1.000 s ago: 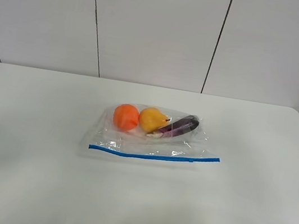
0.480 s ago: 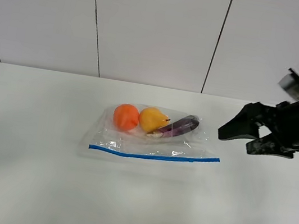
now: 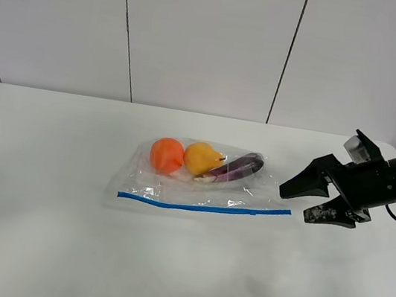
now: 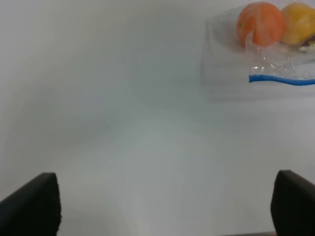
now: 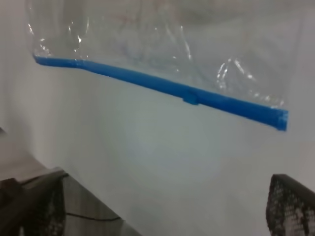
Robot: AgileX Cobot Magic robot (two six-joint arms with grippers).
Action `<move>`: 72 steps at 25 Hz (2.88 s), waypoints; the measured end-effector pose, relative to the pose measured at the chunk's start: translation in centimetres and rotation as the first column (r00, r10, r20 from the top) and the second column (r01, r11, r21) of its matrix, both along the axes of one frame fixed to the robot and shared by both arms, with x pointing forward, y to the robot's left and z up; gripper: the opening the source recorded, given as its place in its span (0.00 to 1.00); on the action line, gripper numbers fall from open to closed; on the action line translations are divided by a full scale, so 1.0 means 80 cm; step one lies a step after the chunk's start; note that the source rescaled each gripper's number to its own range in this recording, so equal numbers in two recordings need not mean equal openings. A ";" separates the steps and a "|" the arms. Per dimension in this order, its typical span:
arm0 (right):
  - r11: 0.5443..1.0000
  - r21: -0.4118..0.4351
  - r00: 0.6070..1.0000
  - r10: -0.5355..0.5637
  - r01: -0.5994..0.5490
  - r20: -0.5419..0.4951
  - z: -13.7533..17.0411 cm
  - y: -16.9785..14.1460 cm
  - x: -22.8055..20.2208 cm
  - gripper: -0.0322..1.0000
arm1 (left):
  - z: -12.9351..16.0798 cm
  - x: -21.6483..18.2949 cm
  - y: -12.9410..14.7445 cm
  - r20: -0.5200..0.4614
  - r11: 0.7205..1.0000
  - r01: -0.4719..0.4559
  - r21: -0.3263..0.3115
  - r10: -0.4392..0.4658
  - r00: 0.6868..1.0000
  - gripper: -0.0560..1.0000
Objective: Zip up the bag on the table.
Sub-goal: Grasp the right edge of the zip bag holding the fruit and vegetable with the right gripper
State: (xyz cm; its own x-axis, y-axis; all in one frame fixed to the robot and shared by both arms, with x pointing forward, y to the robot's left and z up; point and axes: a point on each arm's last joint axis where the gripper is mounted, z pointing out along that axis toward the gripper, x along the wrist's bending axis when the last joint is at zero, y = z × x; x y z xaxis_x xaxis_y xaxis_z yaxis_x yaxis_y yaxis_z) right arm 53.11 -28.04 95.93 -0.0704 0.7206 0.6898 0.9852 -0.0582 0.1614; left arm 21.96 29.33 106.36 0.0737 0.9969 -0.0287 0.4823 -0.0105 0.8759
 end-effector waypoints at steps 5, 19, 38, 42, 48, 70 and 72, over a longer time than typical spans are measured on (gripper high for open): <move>0.996 0.079 0.999 0.031 -0.029 -0.025 -0.032 -0.004 0.010 0.94 | 0.000 0.000 0.000 0.000 1.000 0.000 0.000 0.000 1.000 1.00; 0.998 0.055 0.998 0.017 -0.013 -0.062 -0.065 -0.011 0.037 0.90 | 0.000 0.000 0.000 0.000 1.000 0.000 0.000 0.000 1.000 1.00; 0.979 0.201 0.984 0.076 -0.043 -0.163 -0.096 -0.007 0.064 0.84 | 0.000 0.000 0.000 0.000 1.000 0.000 0.000 0.000 1.000 1.00; 0.979 0.201 0.984 0.075 -0.042 -0.161 -0.096 -0.007 0.064 0.81 | 0.000 0.000 0.000 0.000 1.000 0.000 0.000 0.000 1.000 1.00; 0.976 0.210 0.984 0.084 -0.049 -0.160 -0.101 -0.007 0.064 0.72 | 0.000 0.000 0.000 0.000 1.000 0.000 0.000 0.000 1.000 1.00; 0.975 0.217 0.981 0.090 -0.051 -0.172 -0.109 -0.007 0.064 0.12 | 0.000 0.000 0.000 0.000 1.000 0.000 0.000 0.000 1.000 1.00; 0.975 0.217 0.981 0.091 -0.052 -0.171 -0.109 -0.007 0.064 0.07 | 0.000 0.000 0.000 0.000 1.000 0.000 0.000 0.000 1.000 1.00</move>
State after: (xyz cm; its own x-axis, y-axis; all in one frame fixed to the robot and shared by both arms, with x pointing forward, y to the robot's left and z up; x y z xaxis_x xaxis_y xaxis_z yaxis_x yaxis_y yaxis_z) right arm 58.21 -28.58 87.17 0.0220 0.5555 0.8312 0.9997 -0.0003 -0.0262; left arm 21.96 29.33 106.36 0.0737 0.9969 -0.0287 0.4823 -0.0105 0.8759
